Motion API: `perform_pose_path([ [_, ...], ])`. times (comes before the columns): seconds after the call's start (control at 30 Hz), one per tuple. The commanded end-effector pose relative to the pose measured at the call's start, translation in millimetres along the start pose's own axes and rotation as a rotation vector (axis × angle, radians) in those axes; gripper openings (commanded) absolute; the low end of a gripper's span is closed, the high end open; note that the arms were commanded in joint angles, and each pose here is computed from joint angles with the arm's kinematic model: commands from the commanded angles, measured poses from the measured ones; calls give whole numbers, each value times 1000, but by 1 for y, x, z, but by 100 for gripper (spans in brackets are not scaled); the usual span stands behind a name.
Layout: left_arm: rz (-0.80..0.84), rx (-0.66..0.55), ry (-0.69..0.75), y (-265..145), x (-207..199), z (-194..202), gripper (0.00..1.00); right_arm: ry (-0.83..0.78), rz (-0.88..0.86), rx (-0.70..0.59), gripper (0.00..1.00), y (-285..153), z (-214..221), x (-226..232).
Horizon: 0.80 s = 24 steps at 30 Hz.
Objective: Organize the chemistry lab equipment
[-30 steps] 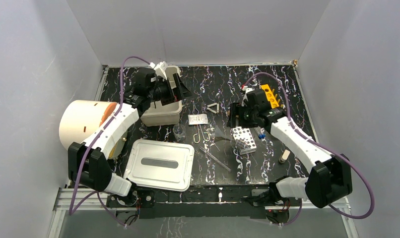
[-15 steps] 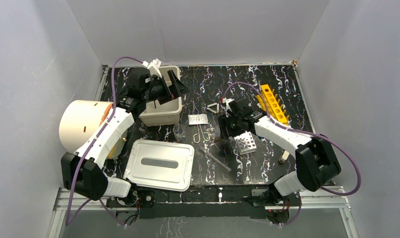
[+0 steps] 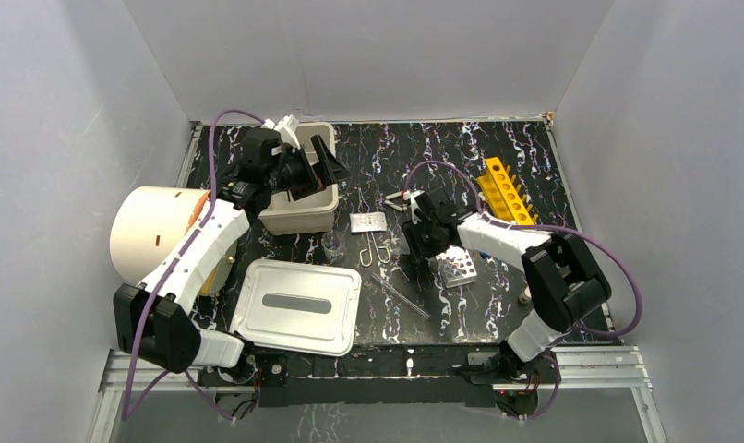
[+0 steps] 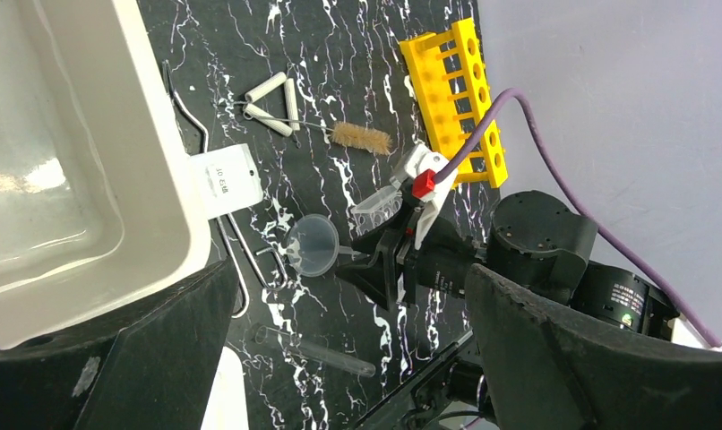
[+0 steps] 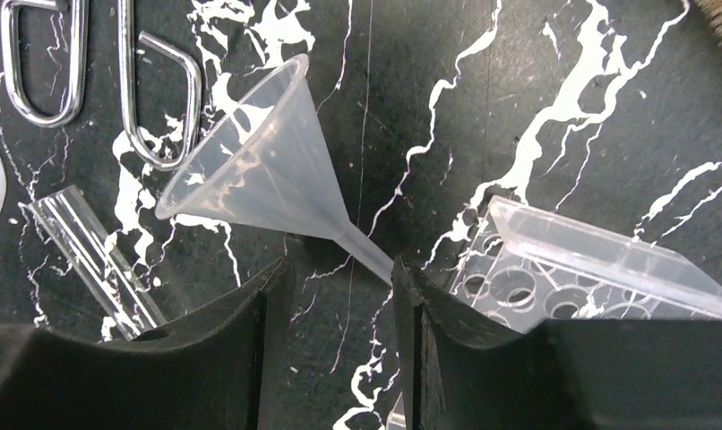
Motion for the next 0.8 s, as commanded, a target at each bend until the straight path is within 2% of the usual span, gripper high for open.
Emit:
perform_pose_path([
  [0.0, 19, -59, 36, -16, -13, -18, 97, -60, 2, -65, 51, 6, -10, 4],
  [0.37, 9, -62, 42, -16, -14, -22, 97, -96, 49, -100, 48, 17, -11, 2],
  [0.5, 10, -66, 41, -16, -15, -24, 97, -88, 51, -113, 36, 19, -10, 2],
  [0.67, 7, -72, 39, -17, -16, -25, 97, -99, 62, -141, 29, 21, -7, 0],
  [0.77, 4, -75, 36, -18, -16, -25, 97, -97, 49, -140, 20, 20, -6, 1],
])
Point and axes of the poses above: each gripper's point midway between its finger pads, its own y axis out along the fingers, its own x axis along the line the jaws close on, z = x × y, the point moved 10 cm from there along -y, back along the fingers, and after that the axes turned 15 degrees about y, right-handed, at the moved point
